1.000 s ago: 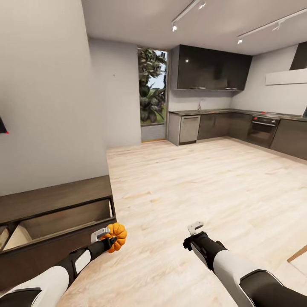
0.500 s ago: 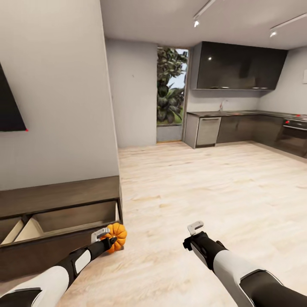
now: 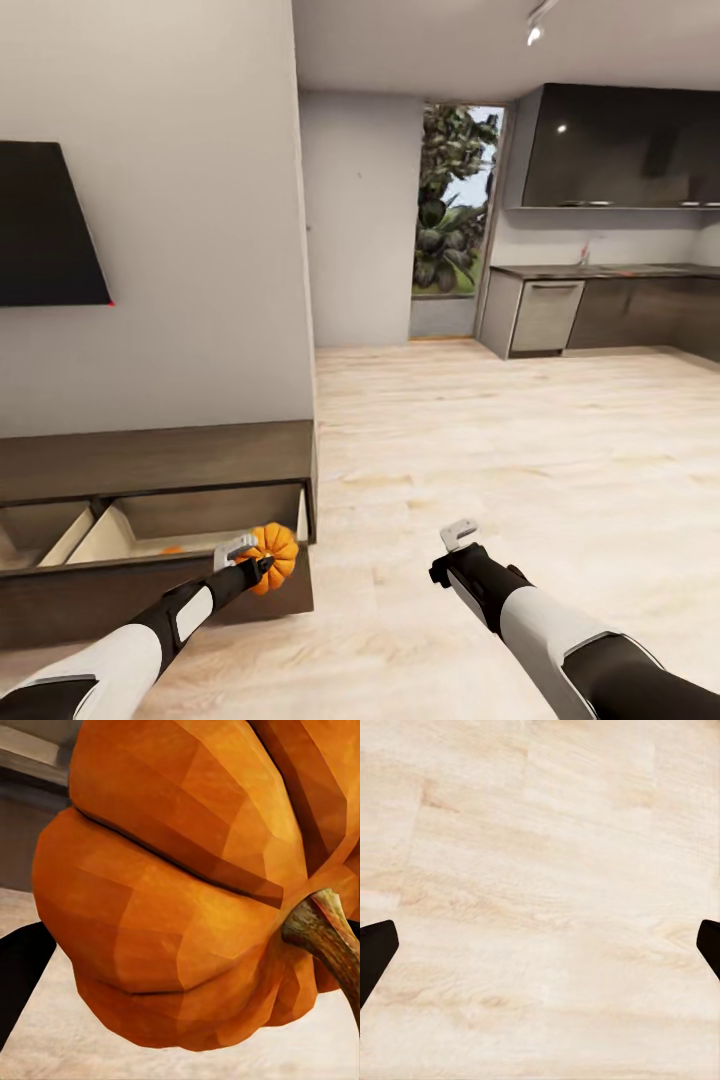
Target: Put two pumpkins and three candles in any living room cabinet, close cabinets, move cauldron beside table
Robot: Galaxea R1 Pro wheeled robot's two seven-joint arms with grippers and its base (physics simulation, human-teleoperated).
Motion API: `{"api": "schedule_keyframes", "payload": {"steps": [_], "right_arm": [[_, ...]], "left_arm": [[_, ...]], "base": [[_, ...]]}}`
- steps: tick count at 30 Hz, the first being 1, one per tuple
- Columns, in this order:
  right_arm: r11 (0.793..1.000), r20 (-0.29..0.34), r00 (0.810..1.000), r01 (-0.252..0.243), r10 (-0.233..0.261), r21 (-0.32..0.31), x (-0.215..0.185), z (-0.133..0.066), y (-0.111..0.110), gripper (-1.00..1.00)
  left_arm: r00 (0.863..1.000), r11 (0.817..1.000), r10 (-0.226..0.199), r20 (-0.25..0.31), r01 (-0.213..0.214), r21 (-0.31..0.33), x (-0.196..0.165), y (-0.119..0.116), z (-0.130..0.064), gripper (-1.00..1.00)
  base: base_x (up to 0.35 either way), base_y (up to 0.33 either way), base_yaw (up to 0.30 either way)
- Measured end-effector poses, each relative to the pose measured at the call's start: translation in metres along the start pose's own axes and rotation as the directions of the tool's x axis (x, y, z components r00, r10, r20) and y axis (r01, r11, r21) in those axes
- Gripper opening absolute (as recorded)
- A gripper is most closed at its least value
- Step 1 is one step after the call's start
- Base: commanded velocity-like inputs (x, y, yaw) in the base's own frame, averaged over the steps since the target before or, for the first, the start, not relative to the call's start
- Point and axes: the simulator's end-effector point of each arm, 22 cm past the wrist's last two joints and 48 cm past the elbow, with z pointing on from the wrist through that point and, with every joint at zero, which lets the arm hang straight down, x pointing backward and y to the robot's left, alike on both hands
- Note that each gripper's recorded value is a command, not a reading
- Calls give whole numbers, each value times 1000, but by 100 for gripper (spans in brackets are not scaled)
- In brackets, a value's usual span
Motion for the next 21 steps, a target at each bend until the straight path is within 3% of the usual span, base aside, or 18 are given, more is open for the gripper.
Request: {"api": "schedule_keyframes", "payload": {"steps": [13,21], "right_arm": [[1000,-1,1000,-1,1,1,1,0,-1,100],[1000,-1,1000,-1,1,1,0,0,-1,100]], "left_arm": [[1000,1000,1,0,-1,0,0,0,0,-100],[1000,1000,0,0,0,0,0,0,0,-100]], "base": [[335,0,285],[284,-141,285]]}}
